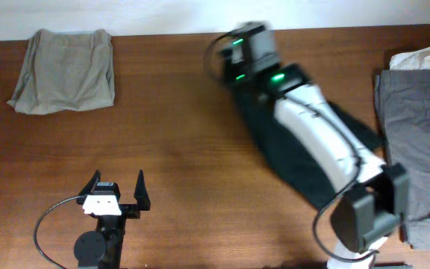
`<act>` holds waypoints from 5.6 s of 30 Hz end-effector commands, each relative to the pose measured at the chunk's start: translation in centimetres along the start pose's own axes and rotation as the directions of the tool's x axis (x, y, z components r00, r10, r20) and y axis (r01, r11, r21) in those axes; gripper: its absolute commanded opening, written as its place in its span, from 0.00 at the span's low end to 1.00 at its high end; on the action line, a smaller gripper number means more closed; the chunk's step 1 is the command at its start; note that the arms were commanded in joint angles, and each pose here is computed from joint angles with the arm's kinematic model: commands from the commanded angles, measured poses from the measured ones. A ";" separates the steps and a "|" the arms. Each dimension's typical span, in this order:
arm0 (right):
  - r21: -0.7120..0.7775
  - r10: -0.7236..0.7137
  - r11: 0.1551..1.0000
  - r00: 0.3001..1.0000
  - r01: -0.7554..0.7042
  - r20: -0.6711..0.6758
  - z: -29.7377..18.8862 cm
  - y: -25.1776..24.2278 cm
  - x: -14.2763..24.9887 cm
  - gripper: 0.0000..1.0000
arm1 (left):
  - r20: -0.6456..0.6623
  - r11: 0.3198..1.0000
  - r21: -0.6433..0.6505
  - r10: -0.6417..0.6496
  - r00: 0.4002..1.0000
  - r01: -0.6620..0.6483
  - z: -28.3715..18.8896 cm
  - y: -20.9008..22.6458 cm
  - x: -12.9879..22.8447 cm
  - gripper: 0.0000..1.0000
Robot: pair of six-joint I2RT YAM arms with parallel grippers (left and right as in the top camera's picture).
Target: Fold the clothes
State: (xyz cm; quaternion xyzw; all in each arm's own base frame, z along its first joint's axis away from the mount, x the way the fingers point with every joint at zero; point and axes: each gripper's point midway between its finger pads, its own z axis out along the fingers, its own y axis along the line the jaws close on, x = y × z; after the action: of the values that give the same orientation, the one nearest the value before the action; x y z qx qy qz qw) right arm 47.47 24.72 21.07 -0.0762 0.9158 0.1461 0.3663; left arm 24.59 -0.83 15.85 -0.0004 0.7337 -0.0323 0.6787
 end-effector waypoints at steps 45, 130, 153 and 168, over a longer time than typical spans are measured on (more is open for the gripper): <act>0.159 0.250 0.968 0.772 -0.193 -0.585 -5.0 -10.0 15.0 0.68 | 0.001 1.000 -0.014 0.015 1.000 -0.015 0.0 0.3 0.1 0.99; 0.434 0.548 0.831 0.648 -0.348 -0.529 1.5 -21.0 25.8 0.04 | -0.940 0.932 -0.334 -0.319 -0.117 0.140 4.3 -1.7 17.6 0.01; 0.462 0.535 0.819 0.743 -0.340 -0.402 -5.5 -21.6 15.4 0.40 | -0.969 0.967 -0.240 -0.244 0.035 0.086 10.1 -0.2 11.0 0.01; 0.382 0.465 0.875 0.741 -0.299 -0.485 -9.6 -19.1 12.9 0.99 | -0.980 0.976 -0.093 -0.126 0.157 0.199 12.5 4.4 8.5 0.99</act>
State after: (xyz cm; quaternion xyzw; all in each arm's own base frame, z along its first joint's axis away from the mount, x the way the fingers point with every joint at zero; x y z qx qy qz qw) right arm 36.40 3.25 13.54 0.1463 0.9872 0.0548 0.0324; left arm 36.47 2.58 6.61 -0.0820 0.9954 -0.0332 0.0357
